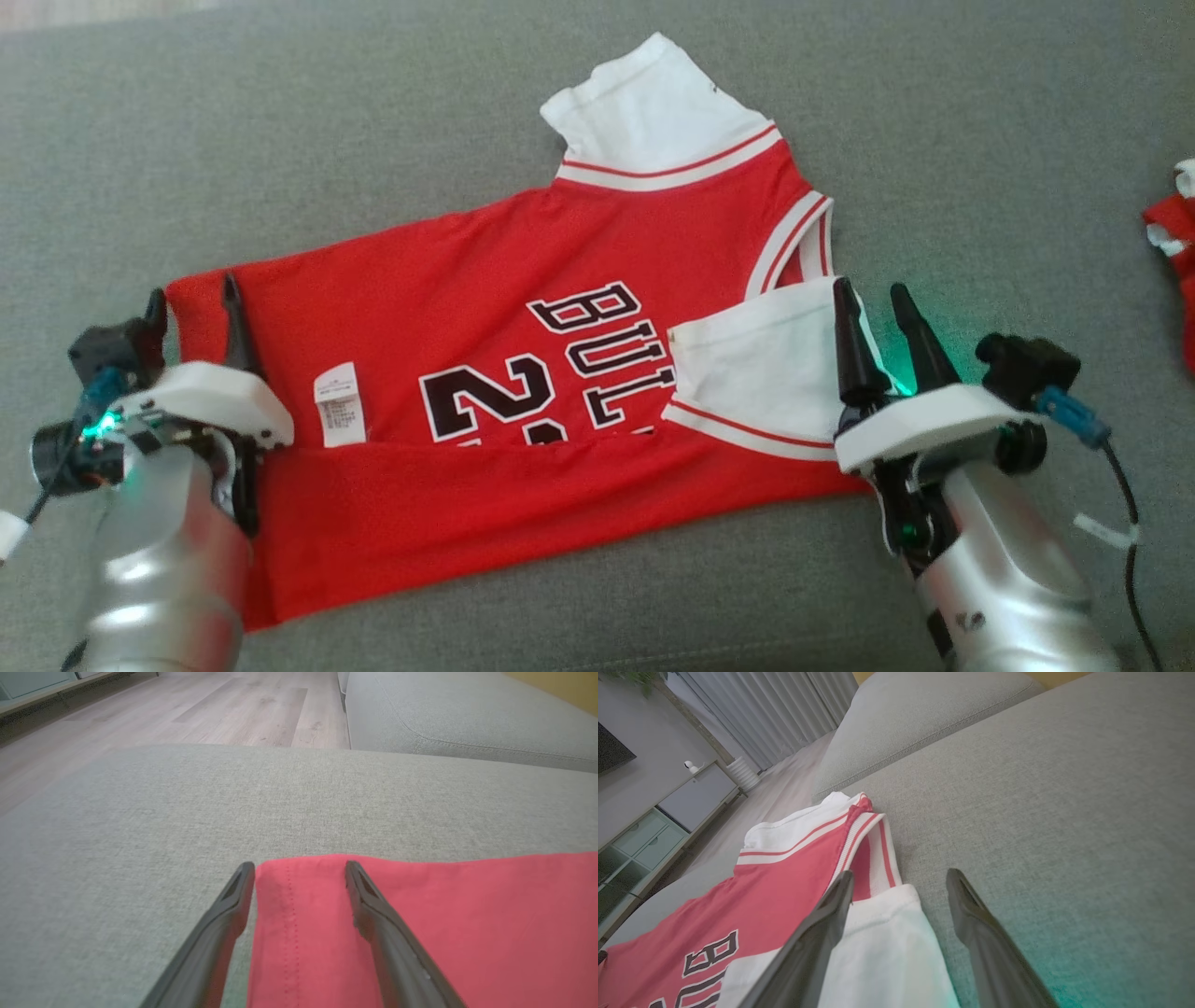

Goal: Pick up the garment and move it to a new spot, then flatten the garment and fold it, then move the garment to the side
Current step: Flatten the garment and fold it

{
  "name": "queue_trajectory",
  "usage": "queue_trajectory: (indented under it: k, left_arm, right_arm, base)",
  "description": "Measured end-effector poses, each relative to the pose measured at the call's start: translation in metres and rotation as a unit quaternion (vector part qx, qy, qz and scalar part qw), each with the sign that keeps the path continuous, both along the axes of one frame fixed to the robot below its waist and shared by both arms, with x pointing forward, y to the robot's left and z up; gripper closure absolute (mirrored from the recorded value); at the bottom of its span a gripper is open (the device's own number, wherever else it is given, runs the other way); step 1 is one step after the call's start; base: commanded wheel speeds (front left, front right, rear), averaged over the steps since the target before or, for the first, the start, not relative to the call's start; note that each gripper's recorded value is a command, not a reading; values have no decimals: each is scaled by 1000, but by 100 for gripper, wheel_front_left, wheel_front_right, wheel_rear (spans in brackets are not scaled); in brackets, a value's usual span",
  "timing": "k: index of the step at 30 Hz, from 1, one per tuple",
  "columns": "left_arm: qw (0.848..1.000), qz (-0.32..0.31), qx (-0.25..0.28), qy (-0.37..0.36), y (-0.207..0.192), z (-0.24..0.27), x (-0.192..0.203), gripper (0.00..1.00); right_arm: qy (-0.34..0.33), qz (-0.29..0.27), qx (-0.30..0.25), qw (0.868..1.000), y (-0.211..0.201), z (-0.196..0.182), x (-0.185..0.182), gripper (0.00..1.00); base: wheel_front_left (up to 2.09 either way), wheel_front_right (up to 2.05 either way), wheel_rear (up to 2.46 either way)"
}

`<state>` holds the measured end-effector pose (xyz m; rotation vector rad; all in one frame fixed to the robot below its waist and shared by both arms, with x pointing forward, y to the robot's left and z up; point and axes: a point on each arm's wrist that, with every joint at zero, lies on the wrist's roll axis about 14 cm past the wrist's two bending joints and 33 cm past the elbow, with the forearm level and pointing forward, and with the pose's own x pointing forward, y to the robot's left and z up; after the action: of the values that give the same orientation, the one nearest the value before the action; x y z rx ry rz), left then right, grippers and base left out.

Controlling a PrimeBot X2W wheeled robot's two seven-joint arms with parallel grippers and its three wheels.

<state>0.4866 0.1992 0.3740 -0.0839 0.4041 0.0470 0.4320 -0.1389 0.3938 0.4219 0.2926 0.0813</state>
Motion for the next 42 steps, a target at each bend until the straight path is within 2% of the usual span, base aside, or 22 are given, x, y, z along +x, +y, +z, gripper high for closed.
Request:
queue_trajectory:
  k: [4,5,6,8,9,13,16,26,30,37,42]
  left_arm:
    - [1000,-4,6,16,2,-11,7,0]
    - [1000,-2,10,22,3,-14,6,4]
    - [1000,0,12,29,5,-18,5,39]
    - [999,3,12,30,6,-18,5,82]
    - [999,3,12,30,7,-18,6,100]
    - [1000,9,9,28,8,-16,2,100]
    - [1000,8,11,16,9,-9,3,100]
    - [999,-15,11,-31,-2,13,10,100]
    - [999,-23,15,-41,1,21,13,100]
    - [999,-27,11,-37,9,19,5,100]
    - [999,-31,2,-34,5,15,2,100]
  right_arm:
    - [-5,8,-6,1000,3,1,13,0]
    - [-12,14,-11,1000,5,4,19,0]
    - [-19,21,-14,999,8,9,26,0]
    - [-38,31,-17,999,13,22,42,0]
    - [-47,37,-19,998,16,29,50,0]
    - [-66,60,-29,996,29,49,75,0]
    - [-60,82,-49,994,39,49,87,0]
    - [10,162,-151,975,65,41,149,0]
    - [51,178,-190,964,67,27,170,0]
    - [135,215,-232,939,79,-18,178,0]
    - [147,220,-240,934,82,-31,181,0]
  base:
    - [0,0,0]
    - [0,0,0]
    - [0,0,0]
    - [0,0,0]
    - [0,0,0]
    - [0,0,0]
    - [0,0,0]
    - [0,0,0]
    - [0,0,0]
    - [0,0,0]
    - [0,0,0]
